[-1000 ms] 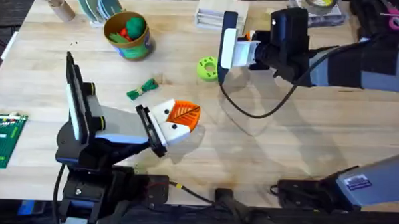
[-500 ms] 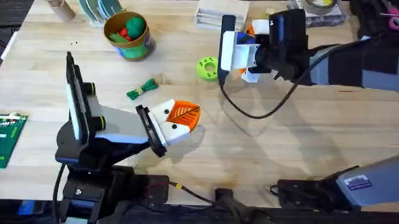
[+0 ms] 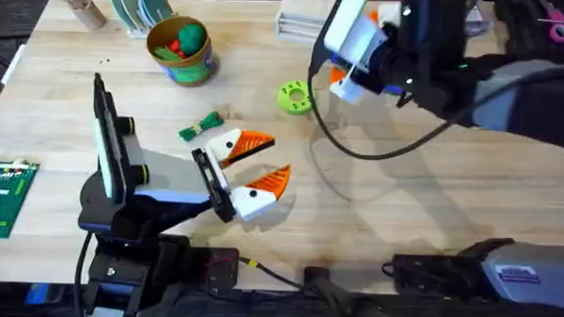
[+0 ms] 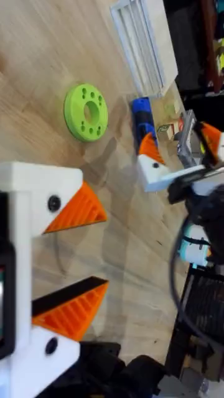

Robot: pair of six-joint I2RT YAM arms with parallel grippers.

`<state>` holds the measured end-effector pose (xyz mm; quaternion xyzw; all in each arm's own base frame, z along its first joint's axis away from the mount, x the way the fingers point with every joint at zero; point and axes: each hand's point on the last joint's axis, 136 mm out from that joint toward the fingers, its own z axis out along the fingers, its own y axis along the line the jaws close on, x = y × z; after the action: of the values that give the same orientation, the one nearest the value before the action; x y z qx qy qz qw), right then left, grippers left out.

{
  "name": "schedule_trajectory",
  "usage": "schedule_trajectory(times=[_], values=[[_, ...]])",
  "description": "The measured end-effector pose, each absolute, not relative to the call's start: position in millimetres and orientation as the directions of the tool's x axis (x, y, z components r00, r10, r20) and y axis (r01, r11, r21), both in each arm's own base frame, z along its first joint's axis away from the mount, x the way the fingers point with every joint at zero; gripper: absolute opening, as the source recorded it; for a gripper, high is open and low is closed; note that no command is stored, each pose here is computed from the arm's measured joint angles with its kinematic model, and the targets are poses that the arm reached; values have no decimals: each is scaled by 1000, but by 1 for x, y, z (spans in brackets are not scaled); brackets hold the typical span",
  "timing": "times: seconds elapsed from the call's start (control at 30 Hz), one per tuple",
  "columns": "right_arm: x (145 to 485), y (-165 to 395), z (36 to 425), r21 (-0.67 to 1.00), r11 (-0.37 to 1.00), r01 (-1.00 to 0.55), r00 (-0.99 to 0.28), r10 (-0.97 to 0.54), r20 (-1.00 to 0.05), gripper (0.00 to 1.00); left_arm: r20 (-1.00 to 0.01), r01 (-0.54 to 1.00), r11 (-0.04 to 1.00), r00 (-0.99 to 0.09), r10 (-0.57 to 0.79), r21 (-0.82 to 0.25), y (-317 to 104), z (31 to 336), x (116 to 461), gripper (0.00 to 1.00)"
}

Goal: Pick up the gripper from the table and insert it into the empty holder that is missing its gripper. Then pick up a screw, insert it into the mounting hole, and use the screwdriver to tighten it. Finally, clean up the table by picking up the vegetable and placing it into the bucket.

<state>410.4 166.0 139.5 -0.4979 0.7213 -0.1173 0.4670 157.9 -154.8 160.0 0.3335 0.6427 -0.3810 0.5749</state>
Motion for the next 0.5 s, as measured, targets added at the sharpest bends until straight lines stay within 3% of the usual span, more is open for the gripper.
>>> schedule_trajectory(times=[0.03,0.13,0.23,0.27,0.43,0.47,0.5], values=[[410,166,148,-626,504,-595,-75,-810,-582,994,-993,866,487,-119,-11,-109,-155,160,158,503],[408,165,170,-602,569,-560,-82,-762,-643,994,-993,866,487,-119,-11,-109,-155,160,158,67],[405,166,186,-589,603,-538,-74,-730,-679,992,-993,867,487,-117,-9,-106,-155,160,158,15],[404,167,190,-584,611,-534,-71,-721,-689,992,-993,867,487,-114,-8,-104,-155,160,158,44],[401,171,203,-539,663,-519,-80,-666,-742,992,-993,867,487,-114,-8,-104,-155,160,158,814],[401,171,204,-529,674,-517,-84,-654,-752,993,-993,867,487,-117,-9,-106,-155,160,158,939],[401,171,205,-519,684,-513,-88,-644,-760,993,-993,867,487,-116,-9,-106,-155,160,158,978]])
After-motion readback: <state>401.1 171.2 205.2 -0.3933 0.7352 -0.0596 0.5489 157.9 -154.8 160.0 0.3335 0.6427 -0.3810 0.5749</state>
